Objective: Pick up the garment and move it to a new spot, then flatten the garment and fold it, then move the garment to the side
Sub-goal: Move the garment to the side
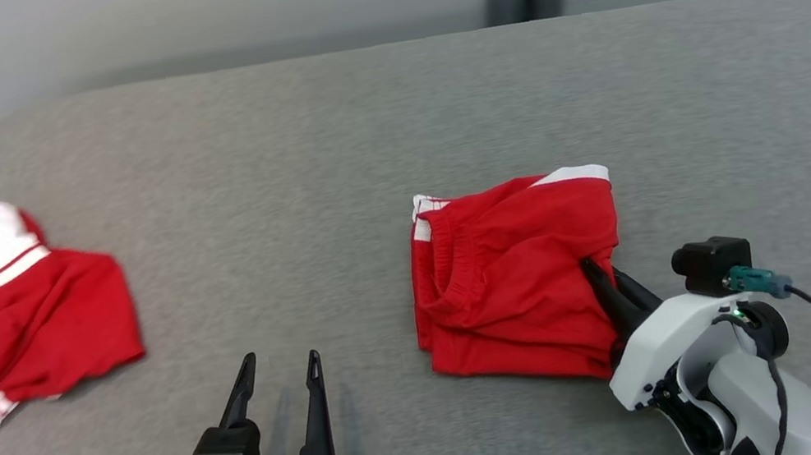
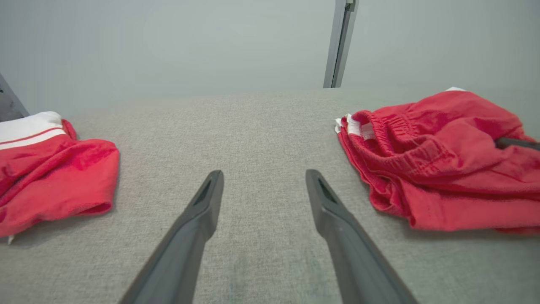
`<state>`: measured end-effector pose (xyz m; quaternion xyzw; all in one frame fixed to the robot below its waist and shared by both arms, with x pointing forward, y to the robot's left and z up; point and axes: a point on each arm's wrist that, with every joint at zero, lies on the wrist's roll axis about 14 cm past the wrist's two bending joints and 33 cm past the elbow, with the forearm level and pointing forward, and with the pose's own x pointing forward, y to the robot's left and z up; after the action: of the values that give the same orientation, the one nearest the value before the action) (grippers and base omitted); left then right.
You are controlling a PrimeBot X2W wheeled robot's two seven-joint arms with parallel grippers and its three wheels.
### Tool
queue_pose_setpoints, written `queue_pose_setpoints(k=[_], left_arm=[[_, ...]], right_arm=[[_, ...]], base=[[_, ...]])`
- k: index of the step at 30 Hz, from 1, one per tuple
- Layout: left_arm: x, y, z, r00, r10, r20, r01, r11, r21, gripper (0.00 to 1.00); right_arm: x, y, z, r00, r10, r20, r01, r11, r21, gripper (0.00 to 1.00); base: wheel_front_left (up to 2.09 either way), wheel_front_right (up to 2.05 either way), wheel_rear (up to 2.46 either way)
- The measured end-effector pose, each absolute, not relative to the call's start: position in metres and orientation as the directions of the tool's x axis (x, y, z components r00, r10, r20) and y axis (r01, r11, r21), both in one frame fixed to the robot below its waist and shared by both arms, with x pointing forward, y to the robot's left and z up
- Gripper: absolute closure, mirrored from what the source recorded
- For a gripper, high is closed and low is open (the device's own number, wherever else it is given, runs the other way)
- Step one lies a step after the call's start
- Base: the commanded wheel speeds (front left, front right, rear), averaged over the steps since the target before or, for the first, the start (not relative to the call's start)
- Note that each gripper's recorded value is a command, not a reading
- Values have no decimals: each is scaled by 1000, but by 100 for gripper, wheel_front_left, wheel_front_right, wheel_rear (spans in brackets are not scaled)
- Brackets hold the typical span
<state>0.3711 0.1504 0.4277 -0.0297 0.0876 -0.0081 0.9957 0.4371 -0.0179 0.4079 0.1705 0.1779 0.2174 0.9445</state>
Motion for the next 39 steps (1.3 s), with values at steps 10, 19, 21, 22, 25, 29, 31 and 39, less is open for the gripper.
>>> queue_pose_setpoints(k=[10, 19, 21, 22, 25, 29, 31, 39], left_arm=[[396, 63, 439, 950, -288, -123, 279, 957, -83, 0], [405, -22, 441, 854, -510, -100, 503, 860, -90, 0], [406, -40, 443, 828, -553, -91, 546, 833, -96, 0], [406, -48, 443, 816, -571, -87, 564, 820, -96, 0], [404, -67, 442, 781, -618, -86, 611, 785, -102, 0], [406, -85, 440, 750, -657, -78, 649, 753, -105, 0], [405, -88, 436, 743, -664, -87, 655, 747, -113, 0], [413, -72, 428, 768, -632, -103, 623, 774, -108, 0]], right_arm=[[410, -109, 412, 929, 254, -269, -143, 916, 374, 100], [375, -184, 423, 966, 46, -253, 49, 934, 355, 100], [368, -197, 424, 967, 7, -254, 85, 933, 349, 100], [364, -203, 424, 967, -10, -255, 101, 932, 347, 100], [355, -217, 424, 965, -55, -258, 143, 930, 338, 100], [350, -230, 422, 959, -89, -270, 177, 931, 319, 100], [351, -232, 419, 956, -92, -280, 179, 936, 304, 100], [372, -249, 417, 949, -97, -299, 164, 964, 207, 100]], base=[[0, 0, 0], [0, 0, 0], [0, 0, 0], [0, 0, 0], [0, 0, 0], [0, 0, 0], [0, 0, 0], [0, 0, 0]])
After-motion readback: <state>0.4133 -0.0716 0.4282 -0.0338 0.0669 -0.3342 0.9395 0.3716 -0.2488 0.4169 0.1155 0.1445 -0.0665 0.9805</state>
